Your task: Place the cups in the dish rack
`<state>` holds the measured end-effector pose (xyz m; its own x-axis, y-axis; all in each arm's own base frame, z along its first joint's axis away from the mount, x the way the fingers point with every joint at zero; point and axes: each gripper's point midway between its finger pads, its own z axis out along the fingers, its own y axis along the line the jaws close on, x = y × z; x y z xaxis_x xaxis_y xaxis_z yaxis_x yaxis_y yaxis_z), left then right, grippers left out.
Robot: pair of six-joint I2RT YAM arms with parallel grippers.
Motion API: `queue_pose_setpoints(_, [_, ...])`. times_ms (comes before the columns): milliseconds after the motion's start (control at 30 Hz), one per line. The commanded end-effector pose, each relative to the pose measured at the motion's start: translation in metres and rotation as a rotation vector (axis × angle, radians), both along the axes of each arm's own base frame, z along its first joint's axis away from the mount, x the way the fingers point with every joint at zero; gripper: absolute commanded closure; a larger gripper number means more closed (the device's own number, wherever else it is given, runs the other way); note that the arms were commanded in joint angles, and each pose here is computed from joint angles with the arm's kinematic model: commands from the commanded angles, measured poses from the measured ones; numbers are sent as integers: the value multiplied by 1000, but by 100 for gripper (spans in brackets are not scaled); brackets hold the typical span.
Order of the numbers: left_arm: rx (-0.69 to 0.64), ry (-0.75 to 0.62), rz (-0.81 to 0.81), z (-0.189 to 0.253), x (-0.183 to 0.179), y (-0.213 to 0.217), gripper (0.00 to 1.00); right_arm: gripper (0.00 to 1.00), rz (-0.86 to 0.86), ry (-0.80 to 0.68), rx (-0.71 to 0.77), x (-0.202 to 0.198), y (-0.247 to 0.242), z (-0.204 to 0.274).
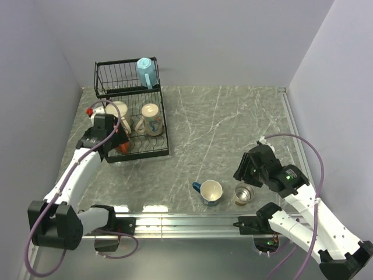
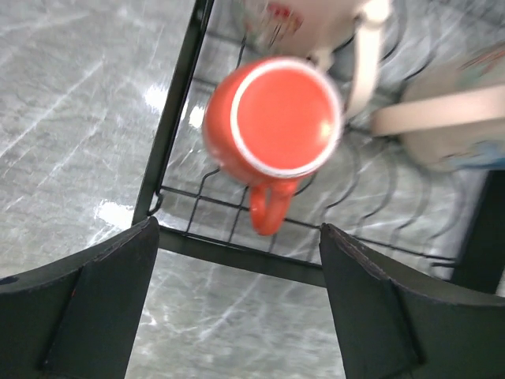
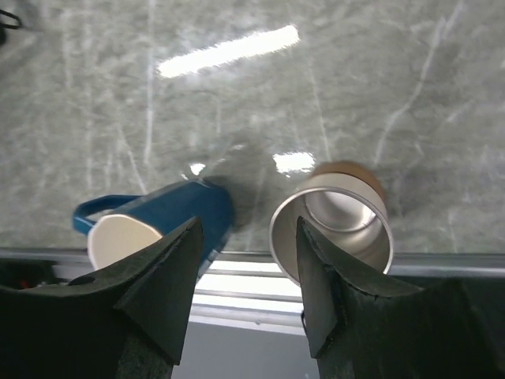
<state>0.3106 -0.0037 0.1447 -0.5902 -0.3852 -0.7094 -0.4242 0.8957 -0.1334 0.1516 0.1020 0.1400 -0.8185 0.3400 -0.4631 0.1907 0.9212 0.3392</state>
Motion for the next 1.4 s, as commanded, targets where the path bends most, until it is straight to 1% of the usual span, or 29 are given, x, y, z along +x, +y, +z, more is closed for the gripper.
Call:
queue_pose_setpoints(0, [-55, -57, 20, 27, 0, -6, 12, 43, -35, 43, -57, -6, -12, -11])
queue_pose_setpoints(233, [-103, -92, 9, 47, -5, -12, 12, 44, -45, 77, -40, -5, -6, -37])
queue_pose_setpoints(333, [-128, -109, -2, 56, -8, -16, 12, 47, -58, 104, -70, -5, -8, -44])
queue_pose_setpoints(500, [-145, -138, -6, 69, -12, -18, 12, 51, -72, 132, -77, -7, -7, -51])
queue_pose_setpoints(633, [-155, -143, -6, 73, -16, -19, 12, 54, -79, 168, -64, -12, 2, -60])
queue_pose_setpoints(800, [-173, -155, -11, 77, -19, -21, 12, 55, -81, 210, -96, -14, 9, -74])
queue_pose_setpoints(833, [-176, -149, -11, 77, -20, -22, 12, 60, -80, 209, -100, -14, 10, -74])
queue_pose_setpoints(867, [-178, -152, -10, 79, -21, -22, 12, 73, -72, 213, -106, -15, 12, -75])
queue_pose_setpoints(933, [-193, -155, -13, 83, -23, -24, 12, 85, -81, 210, -113, -14, 13, -75])
queue_pose_setpoints(967, [-200, -164, -15, 86, -23, -25, 12, 93, -79, 206, -114, -14, 14, -74])
queue_pose_setpoints(1033, [-219, -175, -21, 92, -24, -28, 12, 100, -79, 199, -124, -12, 13, -71])
queue_pose_setpoints(1067, [-228, -177, -21, 93, -25, -29, 12, 100, -78, 179, -123, -8, 14, -63])
queue_pose_setpoints(1133, [-258, -189, -29, 99, -27, -34, 13, 100, -71, 149, -189, -4, 7, -50])
queue_pose_setpoints(1167, [-270, -196, -30, 103, -28, -35, 12, 100, -77, 101, -181, 6, 11, -29])
queue_pose_setpoints(1200, [-289, -206, -32, 107, -28, -38, 12, 100, -66, 103, -215, 6, 7, -21])
queue_pose_setpoints(1233, [-303, -214, -38, 111, -28, -40, 12, 100, -78, 29, -195, 20, 11, 8])
queue_pose_setpoints(1300, [-358, -238, -80, 127, -27, -52, 12, 100, -67, -18, -198, 30, 13, 34])
queue_pose_setpoints(1333, [-378, -253, -101, 134, -27, -56, 12, 100, -69, -89, -148, 42, 21, 68])
queue_pose_setpoints(1367, [-429, -267, -165, 147, -27, -70, 11, 100, -66, -122, -132, 48, 25, 84])
